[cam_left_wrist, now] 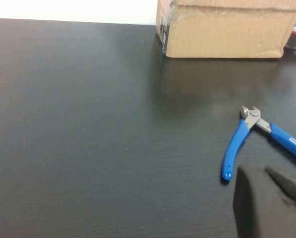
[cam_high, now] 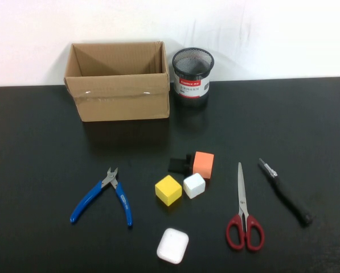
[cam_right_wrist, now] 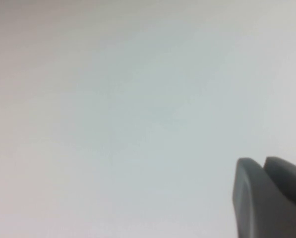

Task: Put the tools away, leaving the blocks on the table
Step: Pick up the black Screwdriver from the table

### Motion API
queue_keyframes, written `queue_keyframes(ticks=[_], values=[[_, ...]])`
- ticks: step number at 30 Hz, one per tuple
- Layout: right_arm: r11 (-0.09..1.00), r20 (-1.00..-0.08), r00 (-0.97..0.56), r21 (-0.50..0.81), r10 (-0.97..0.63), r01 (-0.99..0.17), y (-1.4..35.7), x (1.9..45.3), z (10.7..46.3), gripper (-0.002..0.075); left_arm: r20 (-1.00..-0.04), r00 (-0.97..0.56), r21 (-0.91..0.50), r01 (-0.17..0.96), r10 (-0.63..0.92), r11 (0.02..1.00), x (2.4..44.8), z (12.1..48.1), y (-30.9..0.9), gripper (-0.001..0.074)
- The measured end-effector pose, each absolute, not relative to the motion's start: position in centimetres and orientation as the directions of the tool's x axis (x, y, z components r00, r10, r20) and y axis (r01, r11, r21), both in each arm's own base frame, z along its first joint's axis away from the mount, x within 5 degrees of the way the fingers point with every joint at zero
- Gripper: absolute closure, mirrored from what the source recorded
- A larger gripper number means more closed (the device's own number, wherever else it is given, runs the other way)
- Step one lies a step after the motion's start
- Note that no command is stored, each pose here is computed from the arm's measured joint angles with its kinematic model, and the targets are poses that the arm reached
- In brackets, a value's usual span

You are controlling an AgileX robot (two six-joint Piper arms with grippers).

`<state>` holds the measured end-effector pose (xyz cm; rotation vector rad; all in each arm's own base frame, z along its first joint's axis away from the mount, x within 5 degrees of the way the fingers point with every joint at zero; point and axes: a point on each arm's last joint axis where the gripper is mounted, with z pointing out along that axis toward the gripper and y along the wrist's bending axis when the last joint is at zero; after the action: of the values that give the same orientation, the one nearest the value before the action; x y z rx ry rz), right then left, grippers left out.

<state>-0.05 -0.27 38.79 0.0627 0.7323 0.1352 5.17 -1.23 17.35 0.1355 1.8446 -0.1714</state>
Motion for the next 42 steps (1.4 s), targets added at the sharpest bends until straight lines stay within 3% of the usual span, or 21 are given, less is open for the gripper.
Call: queue_keyframes(ticks=[3, 8, 11, 13, 15, 17, 19, 25, 29, 37, 42], values=[[0.99, -0.77, 0.622, 0.11, 0.143, -0.092, -0.1, 2.0, 40.7, 0.0733, -0.961, -0.276, -0.048, 0.181, 0.004, 0.982, 5.2, 17.3, -1.2, 0.0739], [0.985, -0.969, 0.186, 0.148, 0.162, -0.086, 0.5, 7.3, 41.8, 0.0733, -0.961, -0.276, -0.048, 0.181, 0.004, 0.982, 5.2, 17.3, -1.2, 0.0739], [0.993, -0.994, -0.038, 0.104, 0.102, -0.054, 0.6, 10.6, 41.1, 0.0733, -0.961, -0.276, -0.048, 0.181, 0.004, 0.982, 5.2, 17.3, -1.2, 0.0739], [0.999, -0.995, -0.104, -0.009, -0.012, -0.033, 0.4, 12.1, 40.3, 0.0733, -0.961, -0.276, -0.048, 0.181, 0.004, 0.982, 5.2, 17.3, -1.2, 0.0739], [0.999, -0.986, -0.164, 0.018, 0.012, -0.034, 0.5, 13.5, 39.3, 0.0733, -0.961, -0.276, -0.048, 0.181, 0.004, 0.982, 5.2, 17.3, -1.2, 0.0739], [0.992, -0.957, -0.268, 0.124, 0.109, -0.04, 0.8, 15.0, 38.1, 0.0733, -0.961, -0.276, -0.048, 0.181, 0.004, 0.982, 5.2, 17.3, -1.2, 0.0739], [0.989, -0.915, -0.387, 0.143, 0.115, -0.044, 1.1, 16.4, 36.6, 0.0733, -0.961, -0.276, -0.048, 0.181, 0.004, 0.982, 5.2, 17.3, -1.2, 0.0739], [0.991, -0.7, -0.714, 0.087, -0.01, -0.099, 1.7, 20.5, 32.9, 0.0731, -0.961, -0.276, -0.048, 0.181, 0.004, 0.982, 5.2, 17.3, -1.2, 0.0739], [0.967, -0.586, -0.788, 0.031, -0.187, -0.252, 3.6, 23.5, 31.8, 0.0713, -0.961, -0.276, -0.048, 0.181, 0.004, 0.982, 5.2, 17.3, -1.2, 0.0739], [0.904, -0.427, -0.808, -0.054, -0.405, -0.425, 8.9, 28.1, 27.5, 0.0407, -0.961, -0.276, -0.048, 0.181, 0.004, 0.982, 5.2, 17.3, -1.2, 0.0739], [0.883, -0.347, -0.821, -0.053, -0.454, -0.466, 10.3, 30.4, 24.3, 0.0386, -0.961, -0.276, -0.048, 0.181, 0.004, 0.982, 5.2, 17.3, -1.2, 0.0739]])
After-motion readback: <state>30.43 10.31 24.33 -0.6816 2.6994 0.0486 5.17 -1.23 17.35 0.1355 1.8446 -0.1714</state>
